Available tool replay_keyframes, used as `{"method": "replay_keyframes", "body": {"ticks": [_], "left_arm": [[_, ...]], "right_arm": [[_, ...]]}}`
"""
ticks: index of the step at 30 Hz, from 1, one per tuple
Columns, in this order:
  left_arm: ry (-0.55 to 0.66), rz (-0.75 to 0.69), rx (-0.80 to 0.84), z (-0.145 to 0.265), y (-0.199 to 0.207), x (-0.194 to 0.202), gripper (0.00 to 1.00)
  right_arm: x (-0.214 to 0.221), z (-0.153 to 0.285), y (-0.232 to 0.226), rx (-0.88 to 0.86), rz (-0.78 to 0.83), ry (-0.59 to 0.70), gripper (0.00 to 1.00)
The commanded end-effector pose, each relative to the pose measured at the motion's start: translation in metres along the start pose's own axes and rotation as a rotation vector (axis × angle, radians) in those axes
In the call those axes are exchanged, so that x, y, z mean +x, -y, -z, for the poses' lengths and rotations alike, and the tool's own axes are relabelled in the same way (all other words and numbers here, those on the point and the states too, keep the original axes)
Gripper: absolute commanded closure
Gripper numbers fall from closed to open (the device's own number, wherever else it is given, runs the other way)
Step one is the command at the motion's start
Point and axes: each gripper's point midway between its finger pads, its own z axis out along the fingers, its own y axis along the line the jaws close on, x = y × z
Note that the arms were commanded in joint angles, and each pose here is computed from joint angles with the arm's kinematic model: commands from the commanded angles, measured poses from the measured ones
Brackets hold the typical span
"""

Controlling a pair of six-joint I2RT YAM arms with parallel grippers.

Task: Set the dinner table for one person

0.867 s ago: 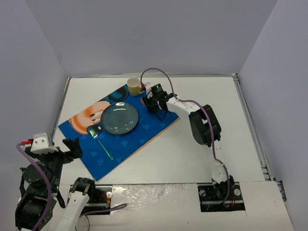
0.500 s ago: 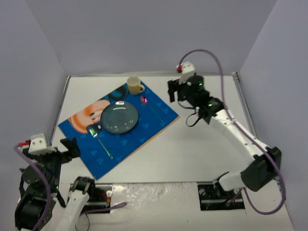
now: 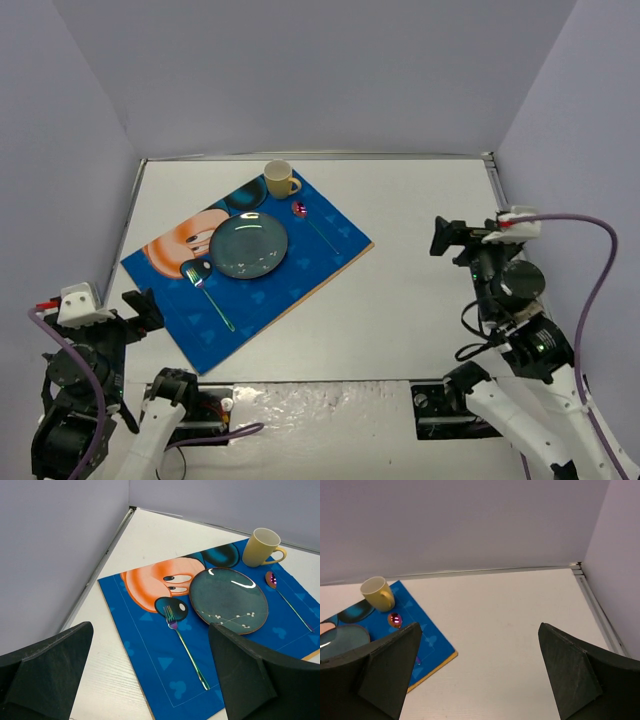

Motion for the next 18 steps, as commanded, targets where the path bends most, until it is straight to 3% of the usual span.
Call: {"method": "replay_keyframes", "body": {"ticks": [1, 8, 18], "left_arm": [[0.015, -0.014, -0.015, -0.010, 0.001, 0.000, 0.03], [0.010, -0.011, -0.037, -0.015, -0.002, 0.009, 0.03], [0.004, 0.037, -0.042, -0.018, -0.002, 0.025, 0.03]], "right_arm": [[-0.007, 0.020, 0.038, 0.160, -0.063, 0.100, 0.00], [0.021, 0.015, 0.035, 0.163, -0.058, 0.022, 0.00], [0.015, 0.016, 0.038, 0.192, -0.123, 0.042, 0.00]]}}
